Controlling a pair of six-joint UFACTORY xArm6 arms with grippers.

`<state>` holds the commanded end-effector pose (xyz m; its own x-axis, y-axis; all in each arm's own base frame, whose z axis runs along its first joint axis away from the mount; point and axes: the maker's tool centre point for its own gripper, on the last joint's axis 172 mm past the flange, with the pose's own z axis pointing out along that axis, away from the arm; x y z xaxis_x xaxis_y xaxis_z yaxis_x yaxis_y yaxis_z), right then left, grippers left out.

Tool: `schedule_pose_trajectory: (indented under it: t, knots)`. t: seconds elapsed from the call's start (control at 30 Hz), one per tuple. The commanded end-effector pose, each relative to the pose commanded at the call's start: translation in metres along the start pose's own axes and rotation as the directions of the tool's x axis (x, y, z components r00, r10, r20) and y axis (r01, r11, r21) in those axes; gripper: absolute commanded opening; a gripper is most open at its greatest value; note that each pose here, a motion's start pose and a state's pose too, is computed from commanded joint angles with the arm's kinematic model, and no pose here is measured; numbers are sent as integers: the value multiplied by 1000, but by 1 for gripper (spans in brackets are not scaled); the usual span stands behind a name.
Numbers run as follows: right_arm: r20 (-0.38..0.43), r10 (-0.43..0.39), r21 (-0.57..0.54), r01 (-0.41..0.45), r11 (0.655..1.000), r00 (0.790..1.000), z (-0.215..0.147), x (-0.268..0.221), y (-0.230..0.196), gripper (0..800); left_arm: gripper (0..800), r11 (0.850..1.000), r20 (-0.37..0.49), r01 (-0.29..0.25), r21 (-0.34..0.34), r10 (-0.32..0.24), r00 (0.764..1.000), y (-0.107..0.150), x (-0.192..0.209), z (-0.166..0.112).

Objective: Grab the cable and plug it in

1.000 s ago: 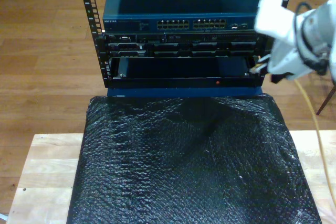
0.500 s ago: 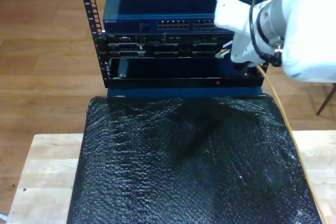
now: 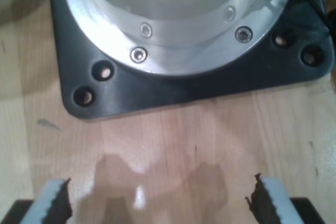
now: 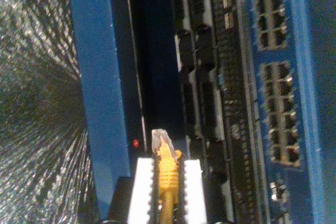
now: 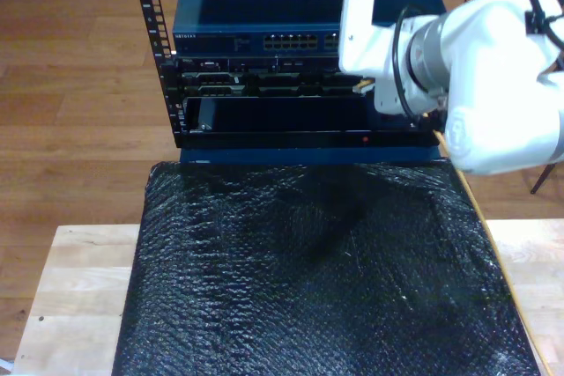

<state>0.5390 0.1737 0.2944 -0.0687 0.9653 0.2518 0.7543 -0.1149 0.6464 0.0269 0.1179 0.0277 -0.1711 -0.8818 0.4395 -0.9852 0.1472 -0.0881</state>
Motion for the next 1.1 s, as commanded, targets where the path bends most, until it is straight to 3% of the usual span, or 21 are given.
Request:
schedule_pose_trajectory:
  t: [0.3,0.57,0.77,0.97,1.1]
  knots:
    - [-6,-33,-92,32,995,999,0,-11,-12,1,800,1000,0,0,0,0,1000,0,0,0]
    - [-5,-225,-185,220,958,974,-22,0,-25,0,800,1000,0,0,0,0,1000,0,0,0]
    - [9,-236,-186,234,954,972,-21,-5,-21,0,800,1000,0,0,0,0,1000,0,0,0]
    - [11,-302,-193,299,935,953,-20,3,-21,0,800,1000,0,0,0,0,1000,0,0,0]
    - [11,-290,-185,286,940,957,-4,6,-8,0,800,1000,0,0,0,0,1000,0,0,0]
